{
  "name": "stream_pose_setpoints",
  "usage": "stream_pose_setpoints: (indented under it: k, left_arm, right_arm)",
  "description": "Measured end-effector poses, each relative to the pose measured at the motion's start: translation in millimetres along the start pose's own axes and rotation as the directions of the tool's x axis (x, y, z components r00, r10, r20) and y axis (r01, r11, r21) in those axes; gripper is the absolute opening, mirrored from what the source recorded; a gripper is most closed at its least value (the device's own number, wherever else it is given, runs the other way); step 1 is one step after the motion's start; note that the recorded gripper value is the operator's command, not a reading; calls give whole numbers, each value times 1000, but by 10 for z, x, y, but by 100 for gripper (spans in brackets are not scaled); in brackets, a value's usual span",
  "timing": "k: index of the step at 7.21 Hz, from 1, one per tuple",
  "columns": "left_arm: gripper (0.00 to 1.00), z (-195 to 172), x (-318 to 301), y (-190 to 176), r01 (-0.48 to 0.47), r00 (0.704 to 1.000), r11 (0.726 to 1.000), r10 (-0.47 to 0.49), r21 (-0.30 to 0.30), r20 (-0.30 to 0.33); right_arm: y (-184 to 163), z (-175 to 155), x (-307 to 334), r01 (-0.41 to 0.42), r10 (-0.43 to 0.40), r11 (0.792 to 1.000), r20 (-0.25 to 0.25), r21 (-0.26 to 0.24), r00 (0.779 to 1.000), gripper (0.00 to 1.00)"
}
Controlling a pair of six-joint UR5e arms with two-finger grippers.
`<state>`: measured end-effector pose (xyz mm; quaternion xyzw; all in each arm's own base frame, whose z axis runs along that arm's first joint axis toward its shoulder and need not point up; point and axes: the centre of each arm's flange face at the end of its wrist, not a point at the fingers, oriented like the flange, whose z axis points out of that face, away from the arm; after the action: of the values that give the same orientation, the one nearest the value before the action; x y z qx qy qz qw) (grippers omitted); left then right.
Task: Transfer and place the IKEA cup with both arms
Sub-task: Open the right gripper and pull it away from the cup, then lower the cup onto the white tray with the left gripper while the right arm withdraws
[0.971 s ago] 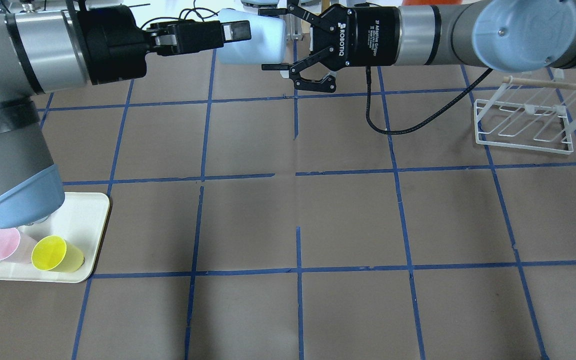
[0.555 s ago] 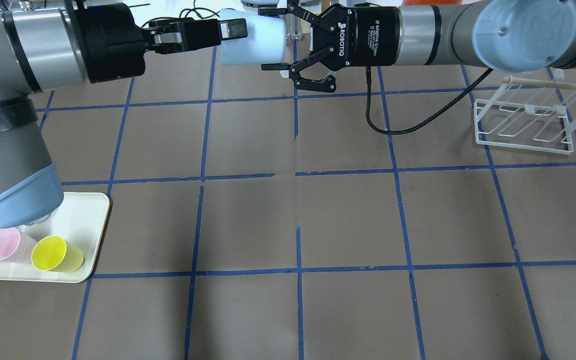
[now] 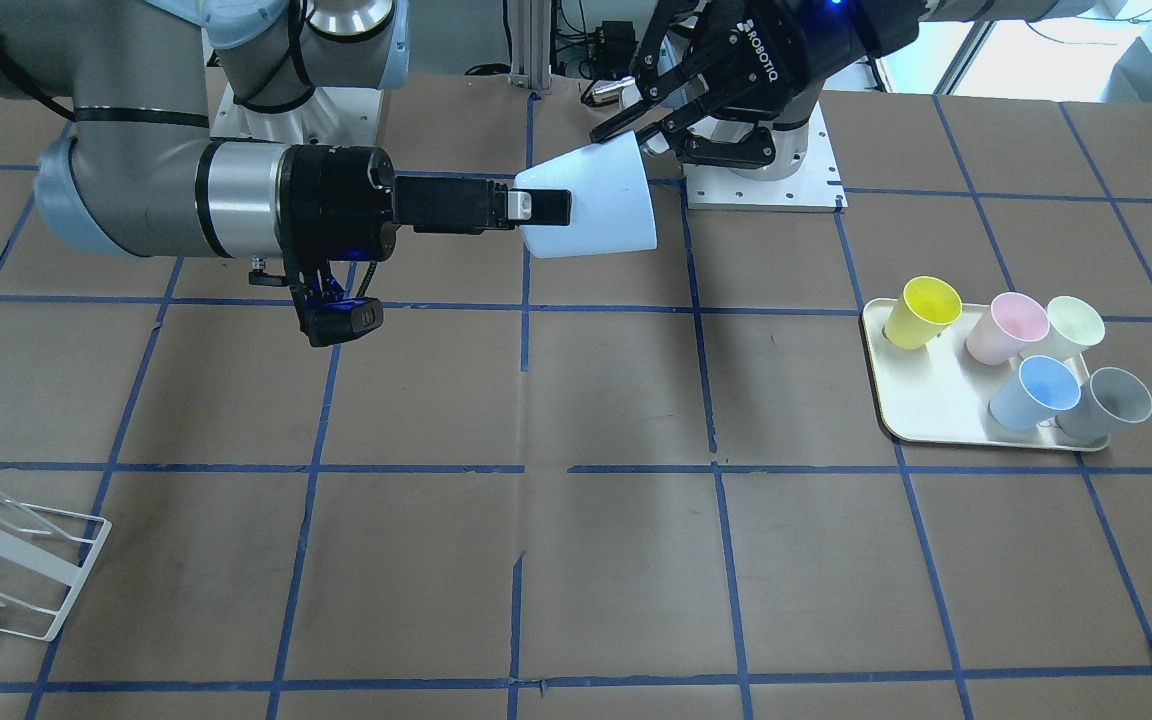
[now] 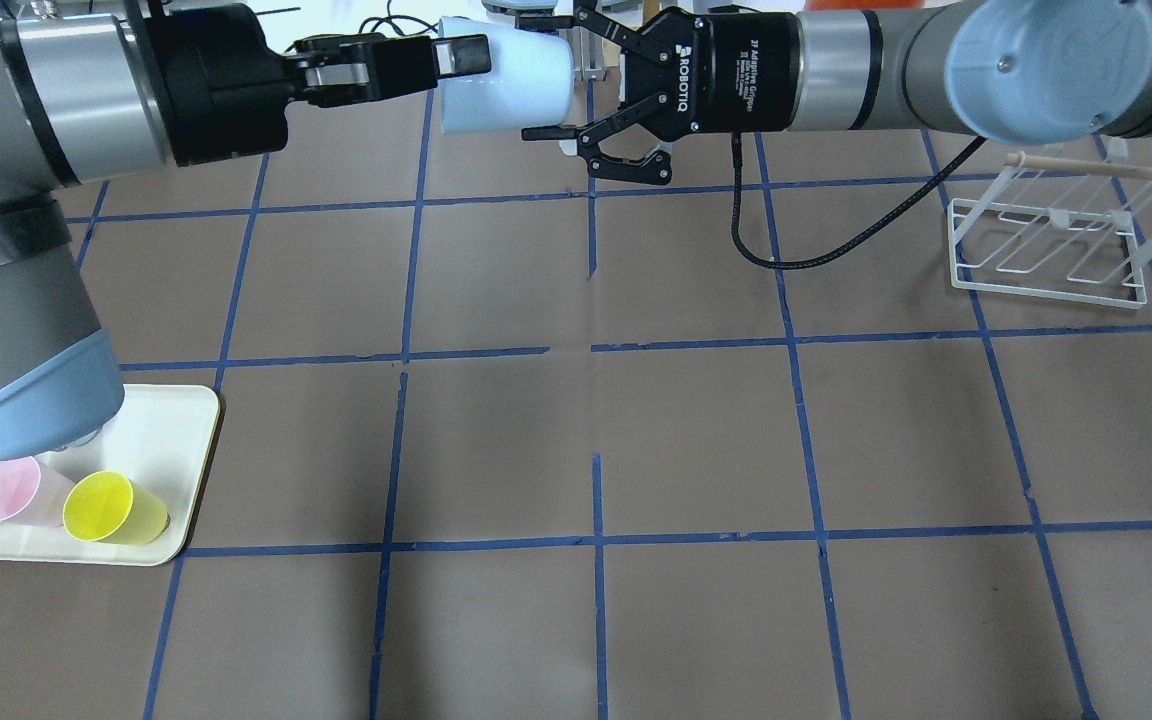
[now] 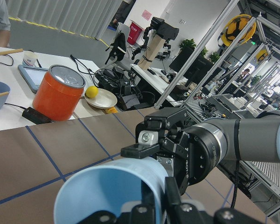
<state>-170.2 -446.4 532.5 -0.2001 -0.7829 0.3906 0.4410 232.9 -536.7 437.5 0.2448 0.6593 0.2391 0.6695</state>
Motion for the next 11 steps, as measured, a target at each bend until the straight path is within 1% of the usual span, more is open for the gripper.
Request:
stream_pose_setpoints:
  k: [1, 2, 7, 8, 9, 10, 11]
  left_arm:
    - [0, -5, 10, -2, -1, 1000, 1000, 1, 1, 1]
    - [0, -14, 26, -5, -2, 1000, 1000, 2, 2, 1]
    - [0, -46, 77, -14, -3, 1000, 1000, 3, 4, 12]
    - [0, -66, 72, -22, 10, 999, 1000, -11, 5, 34]
    - [0, -102, 42, -27, 42, 996, 999, -42, -1, 77]
    - [0, -133, -6, -14, 86, 988, 996, -83, -19, 132]
    - [0, -160, -77, 8, 125, 974, 991, -115, -39, 193]
  right_arm:
    - [2, 0, -1, -2, 2, 1000, 0, 0, 1000, 71]
    - [10, 0, -5, -7, 7, 1000, 0, 0, 1000, 100]
    - [68, -30, -85, -76, 76, 997, 1, 4, 997, 100]
    - [52, -69, -97, -103, 103, 995, 0, 9, 995, 100]
    - [6, -202, -113, -118, 119, 993, -6, 28, 993, 100]
    - [-60, -478, -127, -123, 125, 990, -35, 69, 992, 100]
    - [-100, -767, -116, -126, 136, 985, -85, 114, 987, 100]
